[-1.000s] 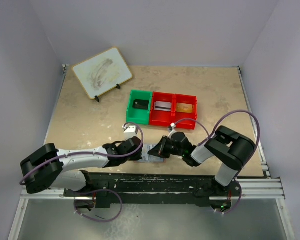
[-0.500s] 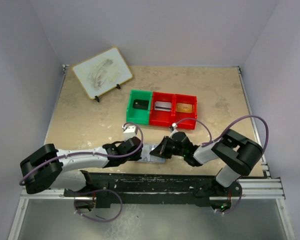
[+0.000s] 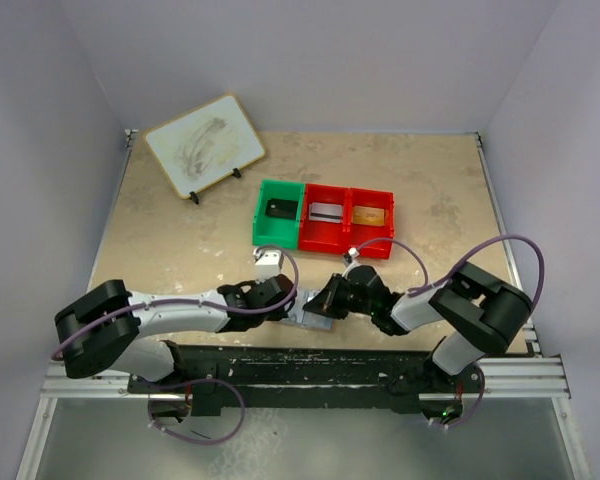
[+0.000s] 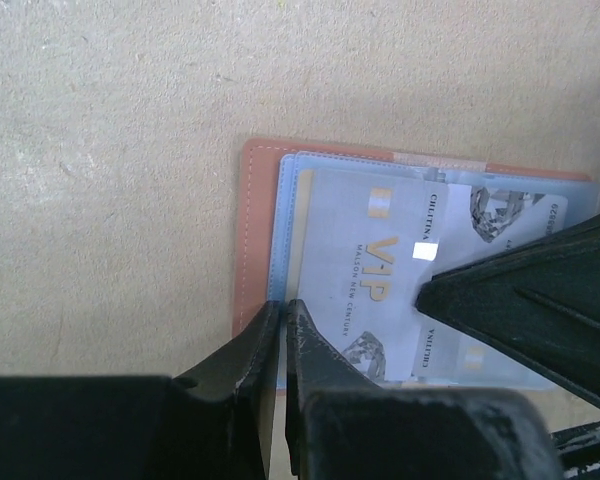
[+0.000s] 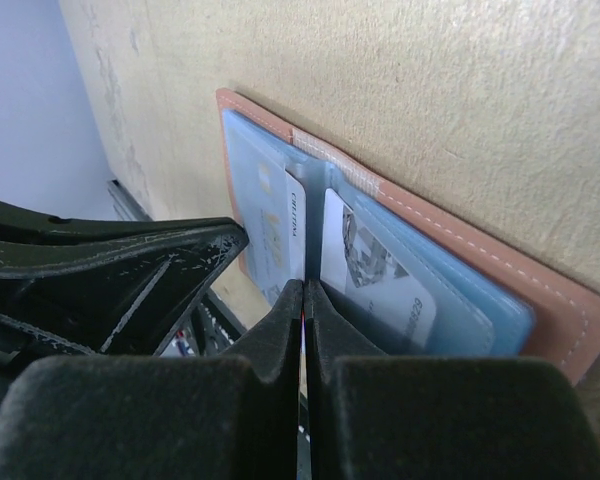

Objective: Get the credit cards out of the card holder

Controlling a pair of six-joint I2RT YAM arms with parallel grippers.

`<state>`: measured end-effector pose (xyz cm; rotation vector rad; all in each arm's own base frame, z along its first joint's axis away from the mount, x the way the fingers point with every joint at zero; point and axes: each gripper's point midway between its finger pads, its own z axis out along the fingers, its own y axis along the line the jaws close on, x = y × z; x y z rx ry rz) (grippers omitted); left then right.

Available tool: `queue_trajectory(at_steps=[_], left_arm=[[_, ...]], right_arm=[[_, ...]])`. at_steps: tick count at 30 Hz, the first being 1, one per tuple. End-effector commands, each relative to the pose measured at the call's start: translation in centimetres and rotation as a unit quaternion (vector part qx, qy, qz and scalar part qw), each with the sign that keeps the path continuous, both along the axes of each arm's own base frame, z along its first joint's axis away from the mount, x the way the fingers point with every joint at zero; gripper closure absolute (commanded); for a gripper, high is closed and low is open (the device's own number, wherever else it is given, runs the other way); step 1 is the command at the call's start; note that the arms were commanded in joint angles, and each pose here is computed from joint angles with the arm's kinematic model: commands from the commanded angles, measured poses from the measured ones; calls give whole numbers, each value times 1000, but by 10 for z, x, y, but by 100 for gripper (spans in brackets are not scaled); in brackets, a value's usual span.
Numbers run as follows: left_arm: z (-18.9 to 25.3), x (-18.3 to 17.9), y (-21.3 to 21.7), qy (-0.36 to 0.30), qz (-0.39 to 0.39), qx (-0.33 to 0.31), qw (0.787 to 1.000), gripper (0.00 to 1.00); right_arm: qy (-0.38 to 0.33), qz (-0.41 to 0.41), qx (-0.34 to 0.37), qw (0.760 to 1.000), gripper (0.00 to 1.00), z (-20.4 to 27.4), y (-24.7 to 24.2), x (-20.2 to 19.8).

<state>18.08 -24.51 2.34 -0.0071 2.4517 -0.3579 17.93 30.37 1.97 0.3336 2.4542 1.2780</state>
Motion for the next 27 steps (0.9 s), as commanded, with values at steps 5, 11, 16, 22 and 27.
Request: queue_trajectory(at_steps=[5,11,16,22,27], left_arm=[[-12,1,25,-9,10,93,996,98],[-16,-1,20,-9,0,95,995,99],[-15,1,11,-10,-7,90,996,100],[-13,1,11,-12,-1,84,996,100],[7,5,6,-30,8,51,998,98]], right_arm=[[-8,-11,7,1000,100,5,-7,1],[-4,-28,13,1000,100,8,-11,3],[1,-33,12,999,100,7,-13,2],[6,-46,1,999,100,3,-19,3],[6,-43,-1,999,100,2,-18,3]])
